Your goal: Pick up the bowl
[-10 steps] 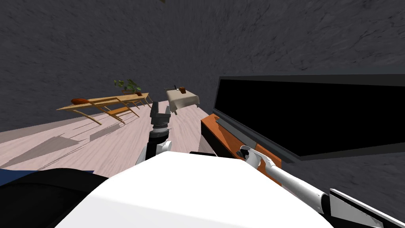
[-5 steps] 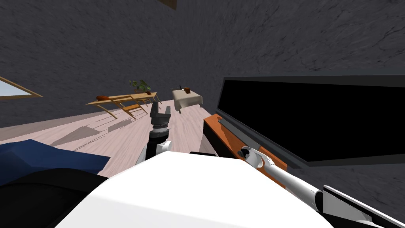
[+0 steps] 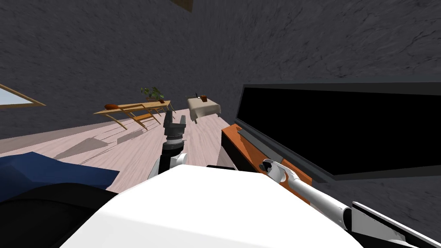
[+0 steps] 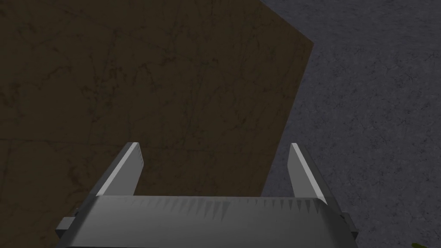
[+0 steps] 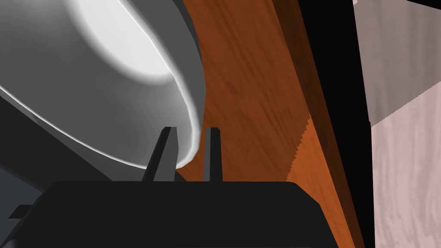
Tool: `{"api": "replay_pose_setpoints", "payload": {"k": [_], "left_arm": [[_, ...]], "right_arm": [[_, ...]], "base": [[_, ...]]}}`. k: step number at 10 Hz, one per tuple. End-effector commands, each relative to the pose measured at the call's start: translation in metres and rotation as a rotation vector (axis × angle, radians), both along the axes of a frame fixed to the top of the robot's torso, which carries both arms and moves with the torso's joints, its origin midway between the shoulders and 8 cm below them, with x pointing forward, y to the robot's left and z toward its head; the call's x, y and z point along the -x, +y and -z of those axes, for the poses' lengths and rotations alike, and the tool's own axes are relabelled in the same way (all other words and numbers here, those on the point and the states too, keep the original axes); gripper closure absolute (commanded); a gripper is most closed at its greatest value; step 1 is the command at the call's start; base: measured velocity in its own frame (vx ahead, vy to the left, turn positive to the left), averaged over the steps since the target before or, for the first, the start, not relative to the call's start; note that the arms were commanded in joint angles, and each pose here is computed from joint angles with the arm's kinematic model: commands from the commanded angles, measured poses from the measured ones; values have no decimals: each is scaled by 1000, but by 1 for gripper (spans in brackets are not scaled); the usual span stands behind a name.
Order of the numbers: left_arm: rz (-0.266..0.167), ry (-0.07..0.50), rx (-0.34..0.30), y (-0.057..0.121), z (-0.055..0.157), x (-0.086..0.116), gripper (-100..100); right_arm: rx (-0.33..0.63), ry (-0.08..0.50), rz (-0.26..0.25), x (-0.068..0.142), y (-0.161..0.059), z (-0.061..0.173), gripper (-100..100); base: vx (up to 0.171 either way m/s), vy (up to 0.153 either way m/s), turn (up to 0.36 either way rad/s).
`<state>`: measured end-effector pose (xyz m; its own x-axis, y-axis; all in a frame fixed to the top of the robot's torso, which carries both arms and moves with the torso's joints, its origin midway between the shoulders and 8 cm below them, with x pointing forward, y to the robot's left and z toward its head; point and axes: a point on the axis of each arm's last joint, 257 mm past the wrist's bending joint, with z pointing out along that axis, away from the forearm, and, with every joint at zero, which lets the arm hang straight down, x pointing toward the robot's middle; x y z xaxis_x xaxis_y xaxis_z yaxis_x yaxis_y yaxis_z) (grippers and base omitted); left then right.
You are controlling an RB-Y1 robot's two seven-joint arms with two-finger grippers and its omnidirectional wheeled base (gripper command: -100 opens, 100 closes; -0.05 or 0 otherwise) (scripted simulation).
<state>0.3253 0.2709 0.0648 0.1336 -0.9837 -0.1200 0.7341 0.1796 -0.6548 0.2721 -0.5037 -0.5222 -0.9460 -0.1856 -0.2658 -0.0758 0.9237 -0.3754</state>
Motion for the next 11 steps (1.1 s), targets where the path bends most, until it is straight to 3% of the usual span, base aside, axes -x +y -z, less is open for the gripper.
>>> {"api": "replay_pose_setpoints", "payload": {"k": [1,9,11], "left_arm": [[0,0,0,0,0,0,0],[0,0,0,0,0,0,0],[0,0,0,0,0,0,0]], "right_arm": [[-1,2,-38,0,9,-2,100],[-2,1,-222,-1,59,-19,100],[-3,2,-218,0,59,-18,100]], "base": [[66,-6,-303],[105,13,-244],[41,16,-42]]}}
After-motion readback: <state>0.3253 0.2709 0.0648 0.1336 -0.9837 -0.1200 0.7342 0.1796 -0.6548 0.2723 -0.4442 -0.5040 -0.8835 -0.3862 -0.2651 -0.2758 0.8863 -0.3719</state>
